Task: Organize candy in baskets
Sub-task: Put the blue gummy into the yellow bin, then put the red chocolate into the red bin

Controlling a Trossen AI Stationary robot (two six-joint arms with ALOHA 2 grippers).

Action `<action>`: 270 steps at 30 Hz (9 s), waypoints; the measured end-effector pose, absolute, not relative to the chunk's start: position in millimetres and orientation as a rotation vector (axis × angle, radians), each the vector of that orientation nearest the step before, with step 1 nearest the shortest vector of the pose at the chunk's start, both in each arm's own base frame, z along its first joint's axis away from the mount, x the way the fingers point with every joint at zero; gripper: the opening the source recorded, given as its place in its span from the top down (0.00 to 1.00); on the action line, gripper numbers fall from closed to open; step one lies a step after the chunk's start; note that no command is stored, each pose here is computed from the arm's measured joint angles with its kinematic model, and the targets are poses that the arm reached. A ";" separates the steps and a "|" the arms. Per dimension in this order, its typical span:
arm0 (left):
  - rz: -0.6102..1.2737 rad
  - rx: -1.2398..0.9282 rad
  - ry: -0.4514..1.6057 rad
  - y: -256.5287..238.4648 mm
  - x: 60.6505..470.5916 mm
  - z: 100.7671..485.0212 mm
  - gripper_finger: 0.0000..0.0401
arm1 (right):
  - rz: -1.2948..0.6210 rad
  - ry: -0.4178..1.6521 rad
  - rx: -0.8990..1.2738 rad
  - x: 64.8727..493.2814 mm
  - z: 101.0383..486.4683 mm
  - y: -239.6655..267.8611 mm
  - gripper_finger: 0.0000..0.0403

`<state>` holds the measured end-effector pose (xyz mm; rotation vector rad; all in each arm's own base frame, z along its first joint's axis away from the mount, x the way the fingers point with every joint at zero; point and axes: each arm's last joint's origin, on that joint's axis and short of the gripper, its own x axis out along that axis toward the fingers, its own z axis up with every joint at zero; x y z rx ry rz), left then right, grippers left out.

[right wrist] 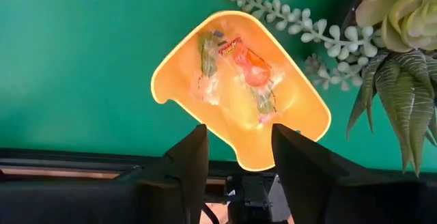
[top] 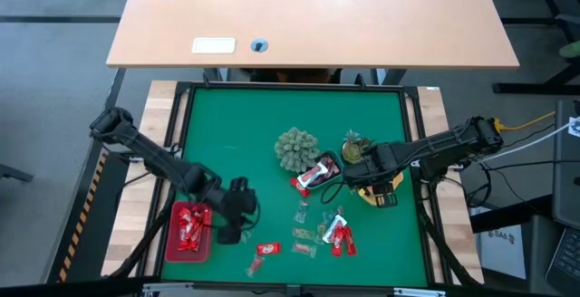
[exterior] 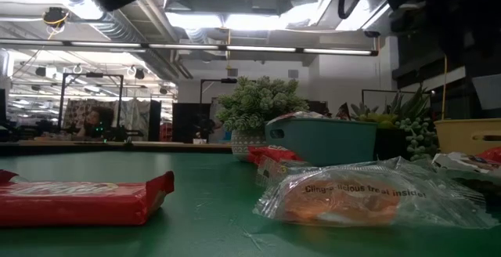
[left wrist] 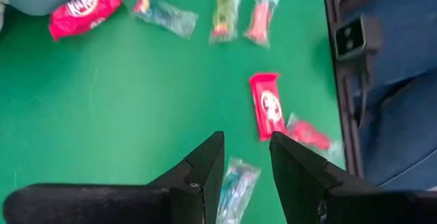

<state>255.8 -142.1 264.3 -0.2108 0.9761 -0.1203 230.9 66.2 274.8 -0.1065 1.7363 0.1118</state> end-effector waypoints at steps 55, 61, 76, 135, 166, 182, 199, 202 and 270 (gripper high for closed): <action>-0.125 -0.089 1.117 -169.8 223.2 128.5 0.72 | 0.118 1.690 -0.098 235.2 274.1 67.5 0.60; -0.137 -0.094 1.097 -171.0 225.0 129.0 0.82 | 0.119 1.684 -0.097 235.8 274.0 67.6 0.60; -0.161 -0.163 0.971 -181.5 245.5 150.6 0.95 | 0.164 1.500 -0.055 253.4 273.8 73.1 0.60; 0.143 -0.492 0.243 -96.8 341.2 227.8 0.95 | 0.356 0.736 -0.367 312.7 302.2 87.8 0.96; 0.160 -0.474 0.283 -96.1 339.9 223.8 0.71 | 0.238 1.487 -0.187 252.9 274.2 72.0 0.99; 0.110 -0.482 0.301 -98.4 339.7 223.6 0.71 | 0.034 1.770 -0.080 227.1 276.0 64.5 0.91; -0.144 -0.483 0.645 -154.9 307.6 202.2 0.68 | 0.035 1.762 -0.079 227.8 275.9 64.7 0.61; -0.130 -0.502 0.704 -162.5 300.3 197.9 0.63 | 0.035 1.762 -0.079 227.8 275.9 64.7 0.61; -0.252 0.025 0.947 -213.3 271.3 120.9 0.98 | 0.057 1.639 -0.053 239.4 274.4 68.0 0.61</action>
